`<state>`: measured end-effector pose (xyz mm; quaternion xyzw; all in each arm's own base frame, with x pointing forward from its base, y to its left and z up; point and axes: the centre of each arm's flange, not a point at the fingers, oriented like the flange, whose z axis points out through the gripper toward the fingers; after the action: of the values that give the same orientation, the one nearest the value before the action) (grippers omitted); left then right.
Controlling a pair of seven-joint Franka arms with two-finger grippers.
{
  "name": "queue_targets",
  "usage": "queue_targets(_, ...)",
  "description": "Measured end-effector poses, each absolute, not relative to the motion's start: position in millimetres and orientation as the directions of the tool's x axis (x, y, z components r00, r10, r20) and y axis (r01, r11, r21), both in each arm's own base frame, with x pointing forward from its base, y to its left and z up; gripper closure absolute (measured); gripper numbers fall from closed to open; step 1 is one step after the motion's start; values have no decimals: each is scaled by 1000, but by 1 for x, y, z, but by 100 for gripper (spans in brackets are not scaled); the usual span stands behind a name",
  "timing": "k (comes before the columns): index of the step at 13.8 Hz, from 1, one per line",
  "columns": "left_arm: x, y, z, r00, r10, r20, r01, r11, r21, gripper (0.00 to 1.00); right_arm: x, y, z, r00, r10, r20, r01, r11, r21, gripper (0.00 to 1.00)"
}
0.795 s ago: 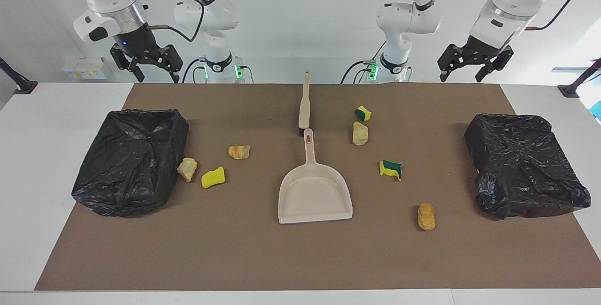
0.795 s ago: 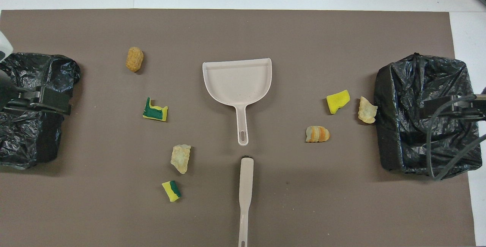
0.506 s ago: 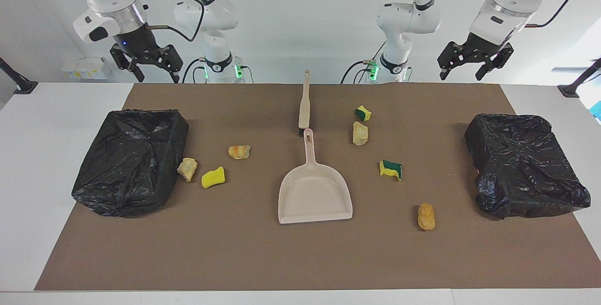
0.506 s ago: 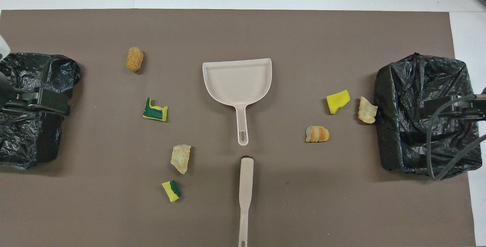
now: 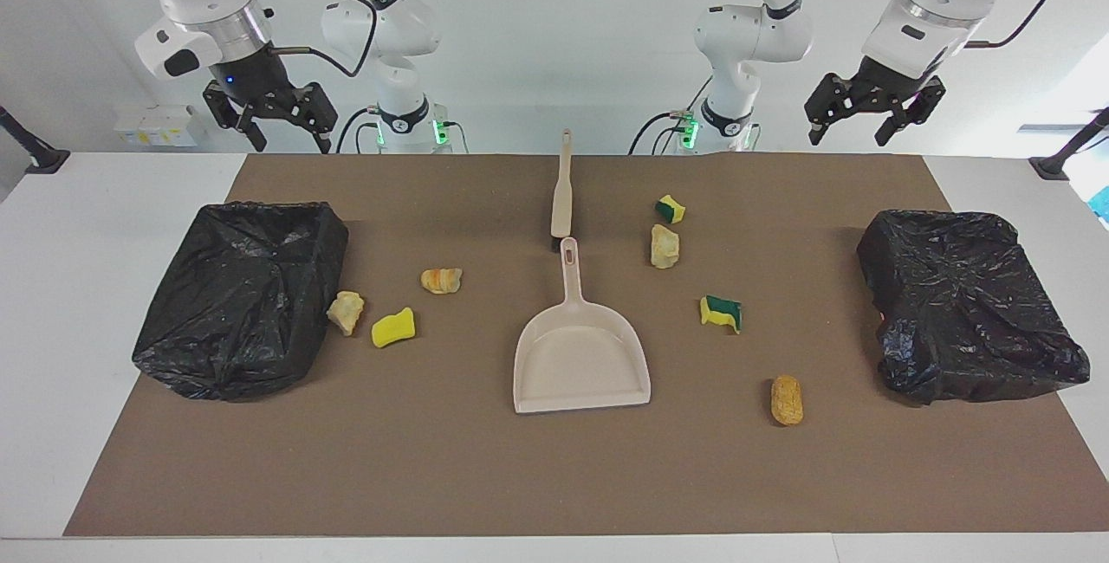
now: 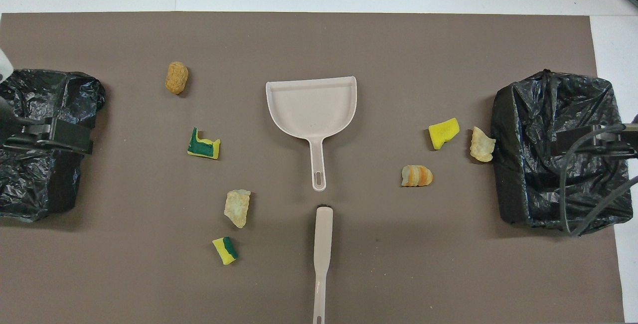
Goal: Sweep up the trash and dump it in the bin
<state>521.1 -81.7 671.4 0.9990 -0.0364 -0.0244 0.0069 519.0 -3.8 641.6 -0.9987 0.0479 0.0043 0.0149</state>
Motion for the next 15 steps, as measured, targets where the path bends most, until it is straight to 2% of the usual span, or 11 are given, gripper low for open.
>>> queue_targets(10,504,-79,662,993,-74,-91,-73,-997,15,0,519,-2,642,996,-93,-10,-93,-995,-29,0)
queue_targets(15,492,-99,650,986,-116,-119,-115,-993,14,0,519,-3,642,996,-93,-10,-94,-995,-29,0)
